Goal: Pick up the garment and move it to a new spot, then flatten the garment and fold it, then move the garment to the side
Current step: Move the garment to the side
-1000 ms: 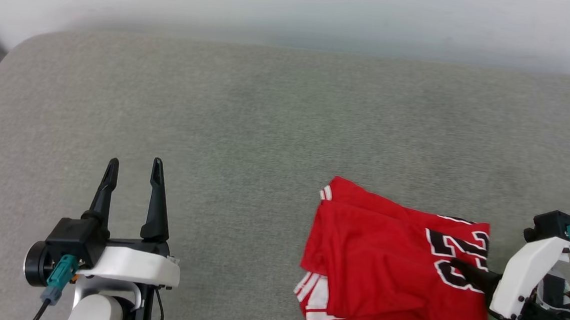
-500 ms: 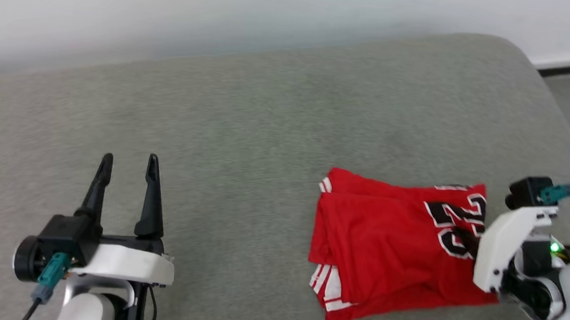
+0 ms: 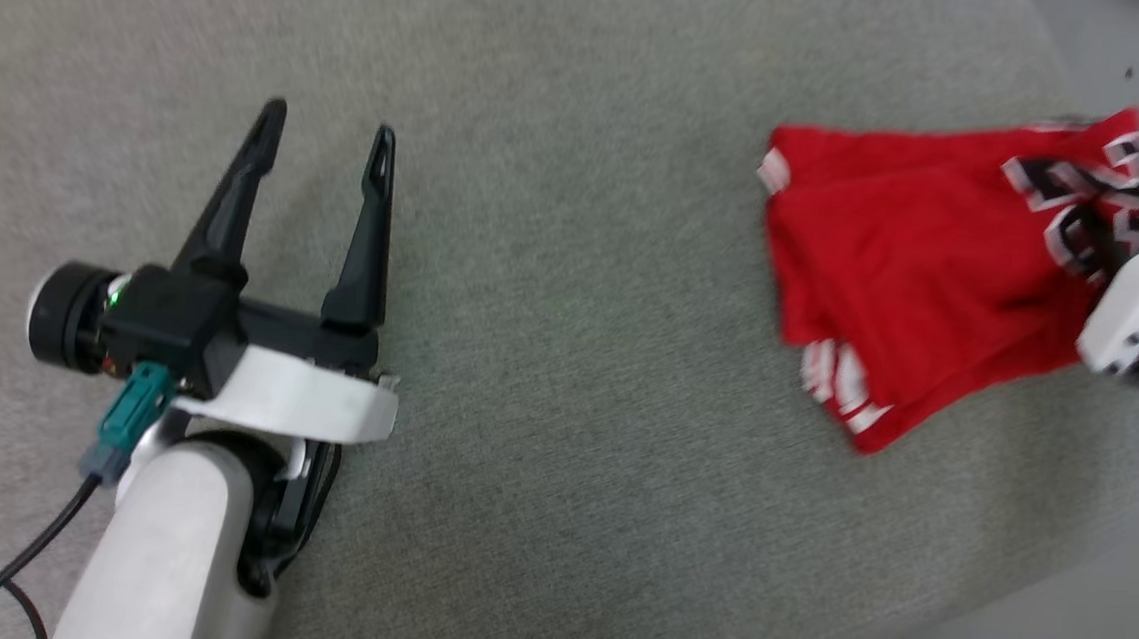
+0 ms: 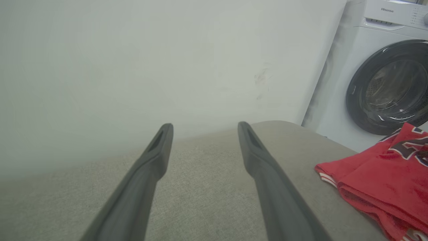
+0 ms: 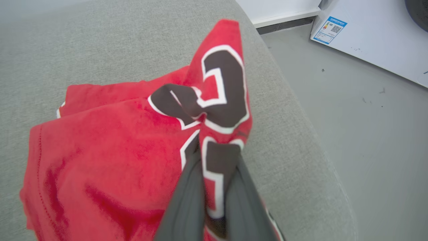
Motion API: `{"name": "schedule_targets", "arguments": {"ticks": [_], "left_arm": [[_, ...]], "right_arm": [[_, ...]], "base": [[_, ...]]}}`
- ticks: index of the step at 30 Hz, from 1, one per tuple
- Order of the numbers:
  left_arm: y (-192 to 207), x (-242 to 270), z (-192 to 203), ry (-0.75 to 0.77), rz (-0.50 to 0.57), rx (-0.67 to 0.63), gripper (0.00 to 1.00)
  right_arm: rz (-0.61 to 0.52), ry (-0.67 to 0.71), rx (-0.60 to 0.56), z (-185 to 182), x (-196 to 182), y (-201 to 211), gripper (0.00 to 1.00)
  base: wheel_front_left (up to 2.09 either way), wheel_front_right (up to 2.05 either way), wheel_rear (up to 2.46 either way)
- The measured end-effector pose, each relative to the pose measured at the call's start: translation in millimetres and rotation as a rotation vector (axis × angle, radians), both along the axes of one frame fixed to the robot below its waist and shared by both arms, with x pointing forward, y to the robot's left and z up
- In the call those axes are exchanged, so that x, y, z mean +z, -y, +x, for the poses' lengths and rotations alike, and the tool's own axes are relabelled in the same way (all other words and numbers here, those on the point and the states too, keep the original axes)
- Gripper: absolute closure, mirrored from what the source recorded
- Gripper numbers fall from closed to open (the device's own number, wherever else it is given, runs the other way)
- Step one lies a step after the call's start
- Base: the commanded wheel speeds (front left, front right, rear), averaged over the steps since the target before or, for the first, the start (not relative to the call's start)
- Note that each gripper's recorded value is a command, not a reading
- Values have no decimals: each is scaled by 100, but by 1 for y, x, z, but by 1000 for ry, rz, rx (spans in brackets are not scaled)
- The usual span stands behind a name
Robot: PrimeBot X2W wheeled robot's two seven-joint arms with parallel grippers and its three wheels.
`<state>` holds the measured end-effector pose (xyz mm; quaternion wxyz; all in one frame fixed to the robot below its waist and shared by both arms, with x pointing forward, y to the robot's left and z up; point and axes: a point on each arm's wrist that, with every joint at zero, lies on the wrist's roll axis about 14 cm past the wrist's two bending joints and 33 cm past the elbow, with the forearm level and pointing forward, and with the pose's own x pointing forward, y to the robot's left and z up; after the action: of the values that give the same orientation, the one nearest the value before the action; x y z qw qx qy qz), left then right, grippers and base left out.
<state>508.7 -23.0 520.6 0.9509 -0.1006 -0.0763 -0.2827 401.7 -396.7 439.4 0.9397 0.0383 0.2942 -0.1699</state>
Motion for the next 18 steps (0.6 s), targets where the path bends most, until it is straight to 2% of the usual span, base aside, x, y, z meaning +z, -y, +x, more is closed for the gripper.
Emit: {"name": "schedule_targets", "arguments": {"ticks": [11, 16, 17, 18], "left_arm": [[15, -63, 34, -71, 16, -58, 0], [15, -83, 39, -94, 28, -71, 0], [14, -84, 40, -94, 31, -71, 0], [12, -87, 40, -97, 34, -68, 0]], "right_arm": [[-247, 0, -99, 45, -10, 78, 100], [-268, -43, -140, 49, -40, 87, 98], [-272, -56, -142, 48, -46, 87, 59], [-273, -54, -144, 49, -51, 86, 0]], "base": [[0, 0, 0], [0, 0, 0], [0, 0, 0], [0, 0, 0]]}}
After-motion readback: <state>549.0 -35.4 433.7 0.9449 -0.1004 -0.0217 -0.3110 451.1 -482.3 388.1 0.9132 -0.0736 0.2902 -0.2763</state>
